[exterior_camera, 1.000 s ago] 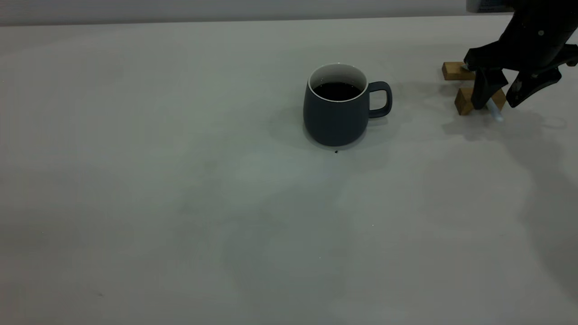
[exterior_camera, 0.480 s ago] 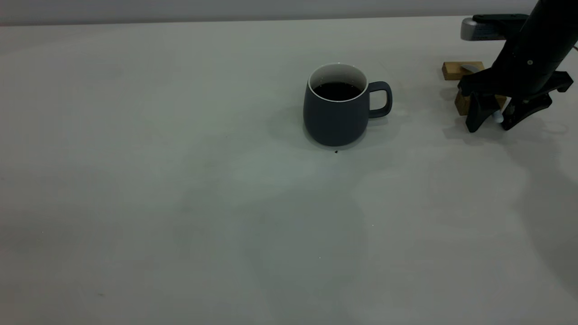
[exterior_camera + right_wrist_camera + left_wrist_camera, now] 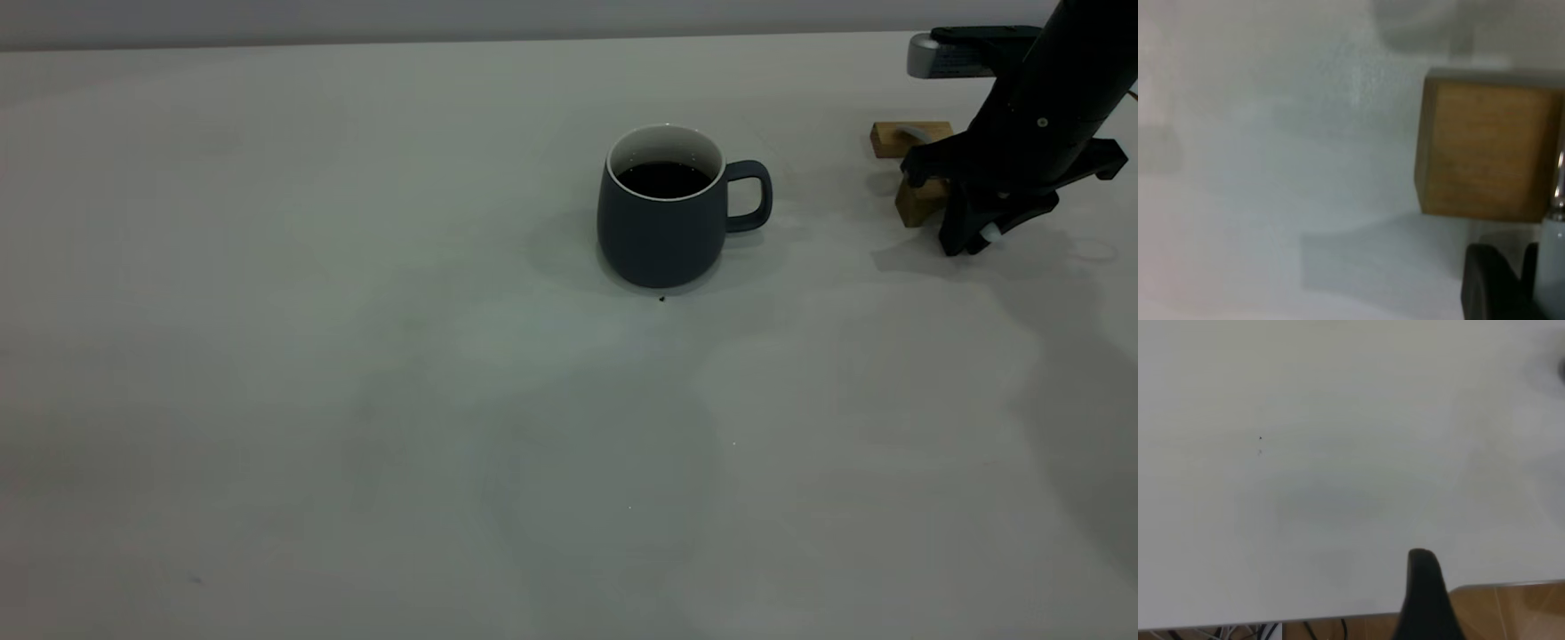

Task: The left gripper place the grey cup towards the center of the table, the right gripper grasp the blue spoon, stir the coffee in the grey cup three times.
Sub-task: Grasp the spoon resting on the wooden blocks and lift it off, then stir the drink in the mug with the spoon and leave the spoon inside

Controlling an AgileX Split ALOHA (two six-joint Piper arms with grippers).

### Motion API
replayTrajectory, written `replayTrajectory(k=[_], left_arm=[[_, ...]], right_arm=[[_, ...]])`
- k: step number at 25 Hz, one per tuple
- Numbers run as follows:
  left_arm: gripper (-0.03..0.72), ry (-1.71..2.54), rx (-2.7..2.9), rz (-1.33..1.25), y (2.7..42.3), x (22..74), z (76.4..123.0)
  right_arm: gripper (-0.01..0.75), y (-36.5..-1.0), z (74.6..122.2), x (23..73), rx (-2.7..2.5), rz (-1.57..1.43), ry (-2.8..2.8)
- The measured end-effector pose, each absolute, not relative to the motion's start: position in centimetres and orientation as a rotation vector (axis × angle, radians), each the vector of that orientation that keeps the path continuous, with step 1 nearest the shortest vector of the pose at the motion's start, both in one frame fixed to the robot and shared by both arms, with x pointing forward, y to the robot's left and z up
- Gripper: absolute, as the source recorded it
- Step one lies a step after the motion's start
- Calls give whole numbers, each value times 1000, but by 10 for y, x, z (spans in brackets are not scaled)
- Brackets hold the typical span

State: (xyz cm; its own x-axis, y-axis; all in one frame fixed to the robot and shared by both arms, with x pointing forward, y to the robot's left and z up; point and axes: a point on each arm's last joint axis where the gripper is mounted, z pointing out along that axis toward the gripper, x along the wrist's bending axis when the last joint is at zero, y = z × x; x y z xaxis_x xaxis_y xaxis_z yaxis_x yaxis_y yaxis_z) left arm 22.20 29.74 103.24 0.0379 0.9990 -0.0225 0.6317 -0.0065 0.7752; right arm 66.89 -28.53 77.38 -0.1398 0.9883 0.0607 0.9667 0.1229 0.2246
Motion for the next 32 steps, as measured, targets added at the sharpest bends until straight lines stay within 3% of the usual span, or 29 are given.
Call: replayTrajectory(k=[8,13,19,32], left_arm=[[585,1659,1704,765,297,222,1032],[585,1659,1704,765,297,222,1032],[585,1659,1704,765,297,222,1032],[585,1659,1704,765,297,222,1032]], right_arm=[[111,-280,839,672,2029,420,2250],[111,-242,882,666,2237,717,2256],[111,-189,894,651,2548,1069,2372],[111,-173,918,650,3061,1438,2131]])
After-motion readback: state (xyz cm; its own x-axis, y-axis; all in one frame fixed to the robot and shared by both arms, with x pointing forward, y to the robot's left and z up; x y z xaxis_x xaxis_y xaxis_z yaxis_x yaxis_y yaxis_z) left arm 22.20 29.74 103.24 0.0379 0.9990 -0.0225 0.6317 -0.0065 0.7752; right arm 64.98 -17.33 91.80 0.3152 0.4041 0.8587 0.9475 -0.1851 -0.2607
